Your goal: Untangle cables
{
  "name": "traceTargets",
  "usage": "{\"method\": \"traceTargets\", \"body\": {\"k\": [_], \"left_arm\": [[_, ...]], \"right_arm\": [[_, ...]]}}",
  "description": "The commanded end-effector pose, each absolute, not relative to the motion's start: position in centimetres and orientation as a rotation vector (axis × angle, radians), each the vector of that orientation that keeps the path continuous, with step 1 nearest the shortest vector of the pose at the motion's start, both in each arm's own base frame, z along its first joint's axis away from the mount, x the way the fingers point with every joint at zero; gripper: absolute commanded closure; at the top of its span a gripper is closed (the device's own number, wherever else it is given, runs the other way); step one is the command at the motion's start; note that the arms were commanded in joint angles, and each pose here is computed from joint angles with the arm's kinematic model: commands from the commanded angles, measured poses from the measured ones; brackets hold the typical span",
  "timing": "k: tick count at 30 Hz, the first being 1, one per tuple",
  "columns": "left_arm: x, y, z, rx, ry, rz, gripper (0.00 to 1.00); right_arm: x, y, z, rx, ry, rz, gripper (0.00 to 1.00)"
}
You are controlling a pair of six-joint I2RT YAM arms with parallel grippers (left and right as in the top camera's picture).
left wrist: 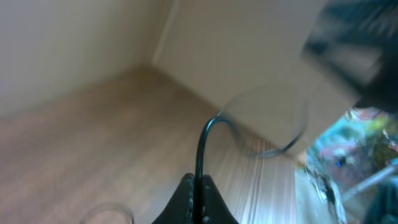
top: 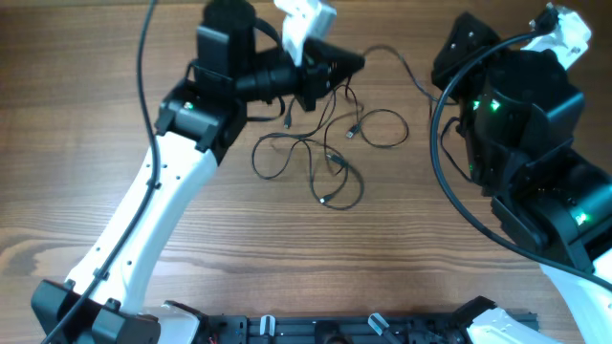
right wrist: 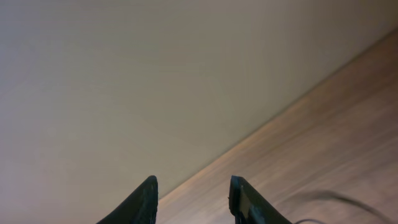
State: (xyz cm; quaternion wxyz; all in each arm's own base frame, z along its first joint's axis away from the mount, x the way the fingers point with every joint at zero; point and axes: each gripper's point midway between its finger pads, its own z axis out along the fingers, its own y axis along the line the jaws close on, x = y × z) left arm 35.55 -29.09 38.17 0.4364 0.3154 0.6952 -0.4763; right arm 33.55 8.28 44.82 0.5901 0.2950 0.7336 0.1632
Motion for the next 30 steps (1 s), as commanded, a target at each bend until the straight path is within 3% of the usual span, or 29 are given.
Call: {"method": "traceTargets", "body": {"k": [1, 3, 4, 7, 14, 18, 24, 30], "left_arm": [[35.2, -28.0, 45.3, 0.645, 1.618, -1.287, 0.96], [35.4, -27.0, 49.1, 0.559, 1.531, -1.359, 0.96], [35.5, -26.3, 50.9, 0.542, 1.467, -1.365, 0.96], [37.5, -22.8, 54.9, 0.393, 1.321, -1.300, 0.96], [45.0, -10.4, 56.1, -0.156, 1.222, -0.942, 0.96], [47.8, -2.6, 55.2, -0.401, 1.144, -0.737, 0.96], [51.9, 1.4, 51.9, -0.469, 1.121, -0.655, 0.96], [57.8, 6.8, 42.3, -0.463, 1.313, -0.364, 0.96]], "right_arm": [[32.7, 6.6, 44.2, 0.720, 1.713, 0.283, 0.28], [32.4, 6.8, 42.9, 0.699, 1.777, 0.258, 0.04], [32.2, 6.6, 42.3, 0.694, 1.800, 0.238, 0.00], [31.8, 6.4, 41.5, 0.688, 1.838, 0.206, 0.00], [31.6, 7.0, 39.7, 0.712, 1.908, 0.226, 0.00], [32.2, 7.5, 38.9, 0.723, 1.930, 0.223, 0.00], [33.9, 9.6, 36.2, 0.695, 2.031, 0.231, 0.00], [34.0, 10.3, 35.4, 0.671, 2.071, 0.242, 0.00]]}}
